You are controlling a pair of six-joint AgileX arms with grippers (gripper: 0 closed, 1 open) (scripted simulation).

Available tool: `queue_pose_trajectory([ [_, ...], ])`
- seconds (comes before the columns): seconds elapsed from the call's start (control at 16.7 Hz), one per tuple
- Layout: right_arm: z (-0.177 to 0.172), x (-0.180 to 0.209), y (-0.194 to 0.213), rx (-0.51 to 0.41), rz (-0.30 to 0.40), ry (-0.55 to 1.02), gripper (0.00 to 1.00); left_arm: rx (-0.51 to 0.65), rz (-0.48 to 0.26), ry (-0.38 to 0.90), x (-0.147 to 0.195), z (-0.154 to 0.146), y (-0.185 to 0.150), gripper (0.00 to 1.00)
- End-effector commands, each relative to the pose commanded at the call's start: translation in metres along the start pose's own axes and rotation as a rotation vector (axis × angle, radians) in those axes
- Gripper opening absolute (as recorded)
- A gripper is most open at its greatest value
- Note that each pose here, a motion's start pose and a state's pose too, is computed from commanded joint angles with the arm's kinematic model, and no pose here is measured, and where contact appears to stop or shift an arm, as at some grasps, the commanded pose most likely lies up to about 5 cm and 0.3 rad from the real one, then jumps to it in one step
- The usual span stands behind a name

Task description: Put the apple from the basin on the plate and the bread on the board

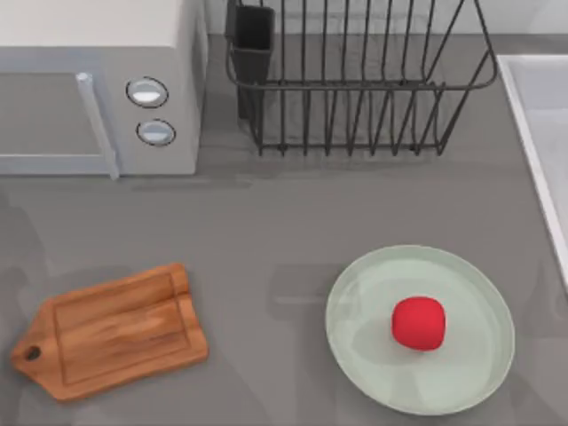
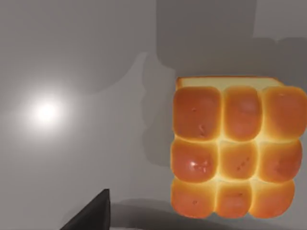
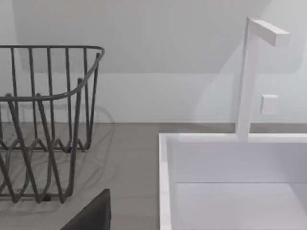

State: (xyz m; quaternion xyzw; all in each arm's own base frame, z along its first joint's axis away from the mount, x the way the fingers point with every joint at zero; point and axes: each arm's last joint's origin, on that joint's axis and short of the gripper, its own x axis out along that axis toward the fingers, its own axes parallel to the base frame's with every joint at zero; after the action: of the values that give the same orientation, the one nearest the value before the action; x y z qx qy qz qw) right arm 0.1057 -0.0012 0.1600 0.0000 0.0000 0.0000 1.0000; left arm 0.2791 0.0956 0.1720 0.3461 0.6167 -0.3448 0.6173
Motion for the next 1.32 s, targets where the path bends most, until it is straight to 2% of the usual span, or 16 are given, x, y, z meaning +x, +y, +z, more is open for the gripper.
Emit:
queue_pose_trajectory([
  [0.36,0.0,0.0,0.0,0.0,0.0,0.0,1.0,0.003,0.001,0.0,0.001,0.001,-0.001,1.0],
  [0.84,0.0,0.0,0.0,0.0,0.0,0.0,1.0,0.0,0.005,-0.001,0.065,0.0,0.001,1.0],
  [1.14,0.0,0.0,0.0,0.0,0.0,0.0,1.0,0.0,0.0,0.0,0.07,0.0,0.0,1.0],
  [1.32,0.0,0.0,0.0,0.0,0.0,0.0,1.0,0.0,0.0,0.0,0.07,0.0,0.0,0.77],
])
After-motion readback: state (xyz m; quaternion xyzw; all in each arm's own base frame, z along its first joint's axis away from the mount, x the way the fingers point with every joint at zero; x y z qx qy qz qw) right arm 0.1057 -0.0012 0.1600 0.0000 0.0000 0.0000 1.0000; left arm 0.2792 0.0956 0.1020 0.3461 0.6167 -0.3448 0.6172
